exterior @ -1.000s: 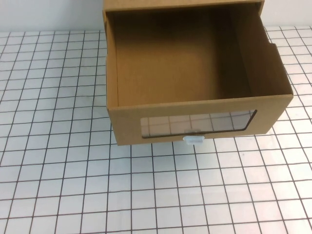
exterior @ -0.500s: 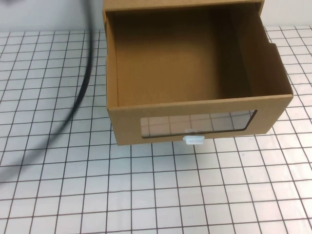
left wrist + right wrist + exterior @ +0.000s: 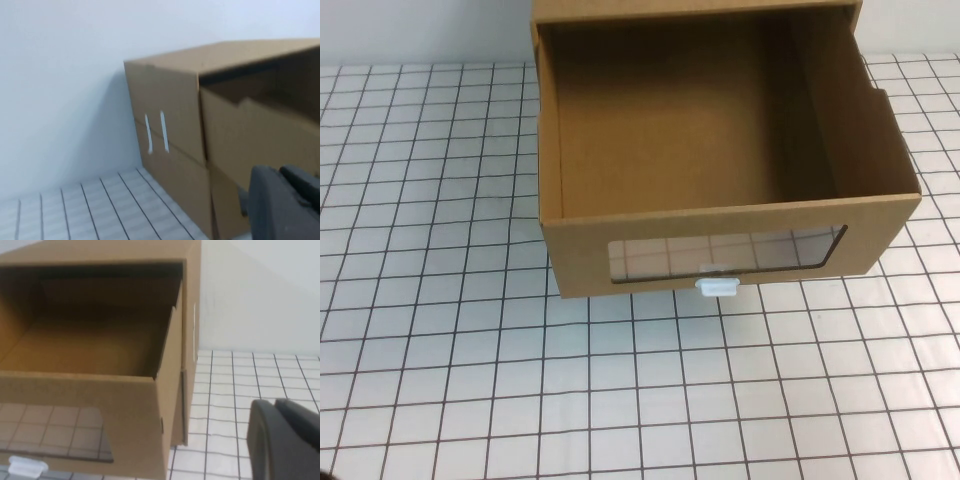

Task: Open the shoe box
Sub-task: 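Pull the top drawer of the cardboard box fully open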

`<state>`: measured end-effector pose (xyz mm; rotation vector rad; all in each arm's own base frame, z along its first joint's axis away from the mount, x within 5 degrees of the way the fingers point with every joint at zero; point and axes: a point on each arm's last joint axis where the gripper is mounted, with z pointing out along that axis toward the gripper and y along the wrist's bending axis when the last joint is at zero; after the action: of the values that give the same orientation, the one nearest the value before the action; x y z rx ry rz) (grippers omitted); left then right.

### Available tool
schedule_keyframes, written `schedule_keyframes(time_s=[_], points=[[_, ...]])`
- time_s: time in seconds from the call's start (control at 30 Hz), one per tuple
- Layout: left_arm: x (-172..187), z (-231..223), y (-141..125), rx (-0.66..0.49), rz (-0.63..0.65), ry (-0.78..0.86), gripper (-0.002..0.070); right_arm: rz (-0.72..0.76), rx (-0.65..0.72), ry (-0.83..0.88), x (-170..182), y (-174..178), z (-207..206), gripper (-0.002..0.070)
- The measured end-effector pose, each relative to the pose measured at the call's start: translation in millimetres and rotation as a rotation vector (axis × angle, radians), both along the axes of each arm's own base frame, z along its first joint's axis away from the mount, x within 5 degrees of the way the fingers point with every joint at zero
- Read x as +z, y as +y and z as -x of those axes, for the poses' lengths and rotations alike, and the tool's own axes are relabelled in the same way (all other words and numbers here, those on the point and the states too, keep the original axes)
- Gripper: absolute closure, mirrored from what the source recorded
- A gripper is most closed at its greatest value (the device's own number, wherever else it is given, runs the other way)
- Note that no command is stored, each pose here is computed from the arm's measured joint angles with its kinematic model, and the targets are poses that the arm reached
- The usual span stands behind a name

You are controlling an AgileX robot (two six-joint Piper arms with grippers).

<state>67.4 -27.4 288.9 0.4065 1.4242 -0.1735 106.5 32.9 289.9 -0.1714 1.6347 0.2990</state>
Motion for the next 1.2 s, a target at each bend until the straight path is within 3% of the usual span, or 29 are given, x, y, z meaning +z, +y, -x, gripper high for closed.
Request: schedule_keyframes(time_s=[0.3,0.73,1.2], points=[[-81.8,10.5,5.0,-0.002,0.122,0.108,0.0678,-0.013,0.004,-0.029,0.5,0.1,1.0,0.0689],[-96.2,11.4,3.0,-0.016,0.087,0.226,0.0678,-0.014,0.004,-0.031,0.6,0.1,1.0,0.0689],[-97.1,11.6,2.9,-0.018,0.087,0.237,0.0678,-0.014,0.004,-0.031,0.7,0.1,1.0,0.0689]])
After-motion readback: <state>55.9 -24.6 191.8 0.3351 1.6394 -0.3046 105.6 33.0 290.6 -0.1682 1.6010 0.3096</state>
